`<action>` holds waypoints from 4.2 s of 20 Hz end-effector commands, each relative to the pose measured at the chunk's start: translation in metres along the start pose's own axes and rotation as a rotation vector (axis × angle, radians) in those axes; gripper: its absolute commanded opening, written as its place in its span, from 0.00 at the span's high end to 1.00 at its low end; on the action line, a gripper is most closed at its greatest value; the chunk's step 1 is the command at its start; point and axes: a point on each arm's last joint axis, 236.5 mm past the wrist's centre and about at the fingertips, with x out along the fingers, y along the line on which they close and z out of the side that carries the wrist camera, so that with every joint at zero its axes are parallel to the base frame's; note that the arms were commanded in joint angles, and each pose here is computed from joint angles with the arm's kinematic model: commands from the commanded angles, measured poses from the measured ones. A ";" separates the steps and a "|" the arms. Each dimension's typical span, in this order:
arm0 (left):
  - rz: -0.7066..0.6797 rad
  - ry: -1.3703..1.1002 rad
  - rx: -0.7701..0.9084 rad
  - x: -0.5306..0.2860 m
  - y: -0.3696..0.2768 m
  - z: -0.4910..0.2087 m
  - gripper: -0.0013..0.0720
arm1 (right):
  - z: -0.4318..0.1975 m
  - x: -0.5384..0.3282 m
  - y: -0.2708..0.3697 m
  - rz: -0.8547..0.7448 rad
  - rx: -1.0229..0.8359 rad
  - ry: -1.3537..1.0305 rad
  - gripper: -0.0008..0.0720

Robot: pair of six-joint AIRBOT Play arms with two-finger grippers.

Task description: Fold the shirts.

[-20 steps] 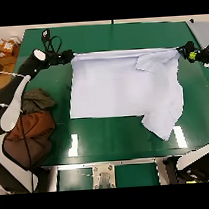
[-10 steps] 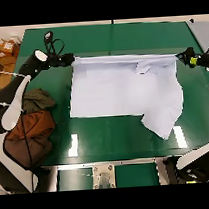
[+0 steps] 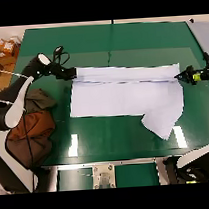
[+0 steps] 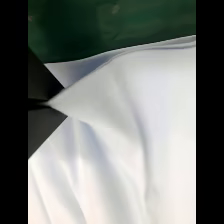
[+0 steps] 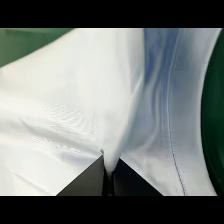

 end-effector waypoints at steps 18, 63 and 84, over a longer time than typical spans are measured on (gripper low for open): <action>-0.093 0.491 -0.006 -0.079 -0.063 -0.076 0.94 | -0.076 -0.115 -0.022 -0.201 0.319 -0.009 0.97; -0.018 -0.238 -0.590 -0.027 -0.076 -0.200 0.65 | -0.253 -0.018 -0.001 -0.133 0.551 0.097 0.41; 0.096 0.305 -0.200 -0.060 -0.061 -0.278 0.94 | -0.269 -0.091 -0.023 -0.404 0.551 0.196 0.97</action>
